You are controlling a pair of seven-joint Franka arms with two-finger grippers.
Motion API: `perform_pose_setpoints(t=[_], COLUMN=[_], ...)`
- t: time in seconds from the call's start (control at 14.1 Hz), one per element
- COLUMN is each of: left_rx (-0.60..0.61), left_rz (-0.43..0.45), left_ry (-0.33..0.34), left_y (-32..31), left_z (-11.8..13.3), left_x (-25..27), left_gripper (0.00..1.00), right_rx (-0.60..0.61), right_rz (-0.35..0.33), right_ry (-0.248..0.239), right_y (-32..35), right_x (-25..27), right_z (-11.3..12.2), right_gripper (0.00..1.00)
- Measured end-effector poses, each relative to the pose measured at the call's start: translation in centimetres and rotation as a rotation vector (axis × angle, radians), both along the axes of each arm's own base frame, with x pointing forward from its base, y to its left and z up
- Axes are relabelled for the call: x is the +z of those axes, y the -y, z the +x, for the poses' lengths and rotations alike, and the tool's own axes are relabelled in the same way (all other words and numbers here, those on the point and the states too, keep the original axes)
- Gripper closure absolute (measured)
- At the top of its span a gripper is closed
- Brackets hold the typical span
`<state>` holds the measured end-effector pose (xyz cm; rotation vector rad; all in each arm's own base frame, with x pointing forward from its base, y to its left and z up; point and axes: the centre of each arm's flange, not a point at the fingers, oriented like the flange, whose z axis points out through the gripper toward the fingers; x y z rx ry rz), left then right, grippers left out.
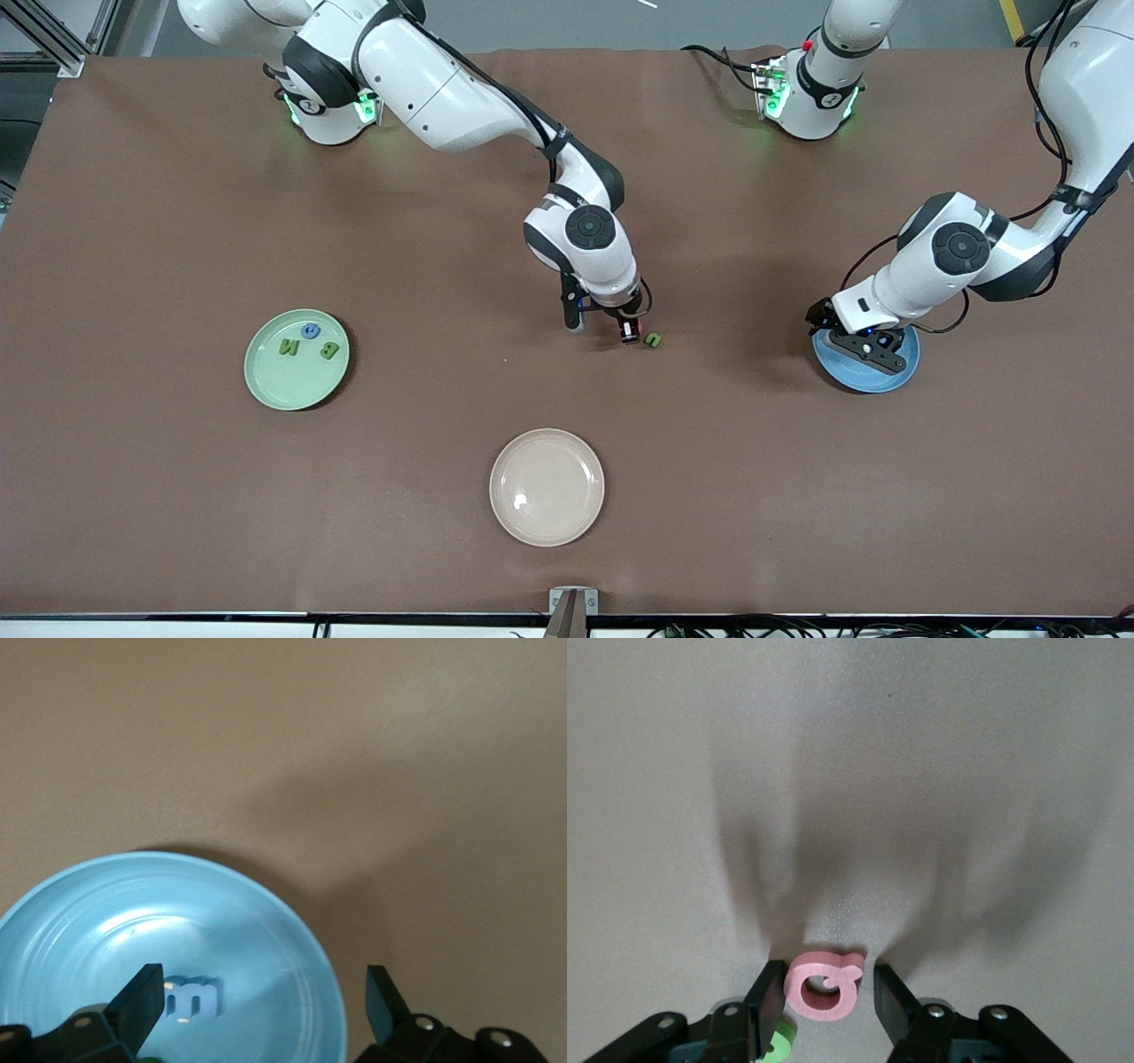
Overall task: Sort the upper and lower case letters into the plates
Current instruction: 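Drop the m in the blue plate while the right gripper lifts the Q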
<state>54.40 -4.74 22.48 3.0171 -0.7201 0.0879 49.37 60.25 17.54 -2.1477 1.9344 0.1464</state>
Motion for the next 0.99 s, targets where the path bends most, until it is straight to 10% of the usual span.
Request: perform_pose_setpoints(t=[0.5, 0.99], left_rx=[0.075, 0.185], left_rz=[0.011, 0.024], left_ry=[-0.031, -0.049], left_y=[7.5, 16.5], left_z=[1.0, 1.9], left_x=[2.6, 3.9], left_gripper=[0.0, 0.0], right_rx=[0.009, 0.285], right_rz=[-0.034, -0.156], right_ry=[0.007, 0.011], right_y=[1.3, 9.7], right_x=[0.4, 6.6], right_z=[1.6, 5.8], right_gripper=[0.61, 0.61])
